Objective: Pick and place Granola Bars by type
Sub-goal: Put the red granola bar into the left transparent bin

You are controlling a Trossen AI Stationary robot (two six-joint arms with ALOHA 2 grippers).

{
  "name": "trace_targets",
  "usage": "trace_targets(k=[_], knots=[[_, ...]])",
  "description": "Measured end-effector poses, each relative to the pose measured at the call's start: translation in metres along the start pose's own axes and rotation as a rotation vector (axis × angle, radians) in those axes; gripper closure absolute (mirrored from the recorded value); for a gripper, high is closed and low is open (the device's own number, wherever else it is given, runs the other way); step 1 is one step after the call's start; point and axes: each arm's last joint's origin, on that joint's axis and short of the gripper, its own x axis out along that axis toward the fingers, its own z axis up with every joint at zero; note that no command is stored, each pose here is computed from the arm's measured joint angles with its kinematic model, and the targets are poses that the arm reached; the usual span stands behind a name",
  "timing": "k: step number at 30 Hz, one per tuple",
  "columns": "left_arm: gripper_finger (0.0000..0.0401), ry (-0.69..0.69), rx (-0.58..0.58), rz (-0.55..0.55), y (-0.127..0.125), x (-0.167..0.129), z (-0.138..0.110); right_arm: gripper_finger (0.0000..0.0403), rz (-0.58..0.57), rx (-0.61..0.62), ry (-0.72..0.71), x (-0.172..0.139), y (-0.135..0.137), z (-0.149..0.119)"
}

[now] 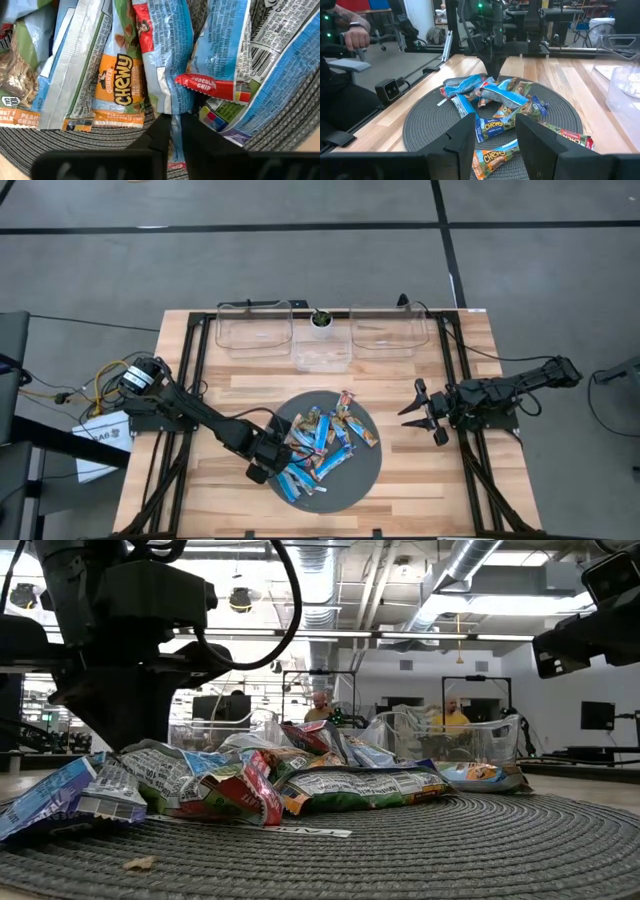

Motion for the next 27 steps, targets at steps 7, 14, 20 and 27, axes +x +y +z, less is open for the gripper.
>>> trace_targets(k=[7, 14, 20, 27], knots=[[0.0382, -0.011, -0.003, 0.000, 0.000, -0.001, 0.001, 0.0269, 0.000, 0.000, 0.000, 0.000, 0.000, 0.000], [0.0395, -0.034, 0.008, -0.011, -0.004, -0.008, 0.002, 0.0268, 0.000, 0.000, 0.000, 0.000, 0.000, 0.000], [0.0395, -0.059, -0.018, -0.009, -0.004, -0.017, 0.002, 0.0270, 0.000, 0.000, 0.000, 0.000, 0.000, 0.000], [0.0398, -0.067, -0.053, 0.072, 0.002, -0.037, -0.002, 0.0269, 0.000, 0.000, 0.000, 0.000, 0.000, 0.000]])
